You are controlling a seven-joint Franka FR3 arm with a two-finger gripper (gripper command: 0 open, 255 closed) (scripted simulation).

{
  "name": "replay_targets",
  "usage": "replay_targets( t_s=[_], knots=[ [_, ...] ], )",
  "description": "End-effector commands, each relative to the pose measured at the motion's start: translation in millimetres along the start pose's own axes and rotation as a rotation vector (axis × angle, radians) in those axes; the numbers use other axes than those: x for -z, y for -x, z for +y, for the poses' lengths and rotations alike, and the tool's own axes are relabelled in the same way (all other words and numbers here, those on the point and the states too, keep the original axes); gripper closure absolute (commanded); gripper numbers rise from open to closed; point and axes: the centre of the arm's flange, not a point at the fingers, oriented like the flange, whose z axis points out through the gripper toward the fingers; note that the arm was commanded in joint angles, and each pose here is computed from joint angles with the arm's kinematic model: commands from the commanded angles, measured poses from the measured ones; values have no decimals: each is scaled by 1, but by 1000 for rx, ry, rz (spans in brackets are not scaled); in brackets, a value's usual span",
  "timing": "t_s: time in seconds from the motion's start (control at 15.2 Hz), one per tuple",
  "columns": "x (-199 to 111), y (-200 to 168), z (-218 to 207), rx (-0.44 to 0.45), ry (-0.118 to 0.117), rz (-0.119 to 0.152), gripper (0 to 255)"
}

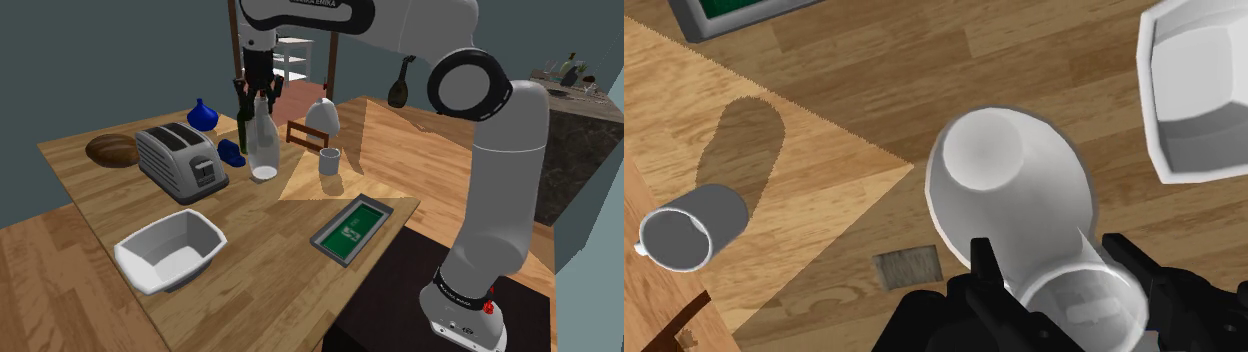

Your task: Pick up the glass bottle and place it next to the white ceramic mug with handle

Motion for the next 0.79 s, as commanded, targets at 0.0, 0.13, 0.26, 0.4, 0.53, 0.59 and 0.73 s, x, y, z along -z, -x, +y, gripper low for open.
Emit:
replay_targets(
  t_s=[0.0,0.13,0.26,0.4,0.53,0.59,0.73],
  knots=[
    [7,5,27,0,0,0,255],
    [14,6,53,0,0,0,255],
    [21,8,78,0,0,0,255],
    [28,10,103,0,0,0,255],
    [36,11,129,0,0,0,255],
    [39,12,141,0,0,0,255],
    [46,14,167,1,0,0,255]
  ],
)
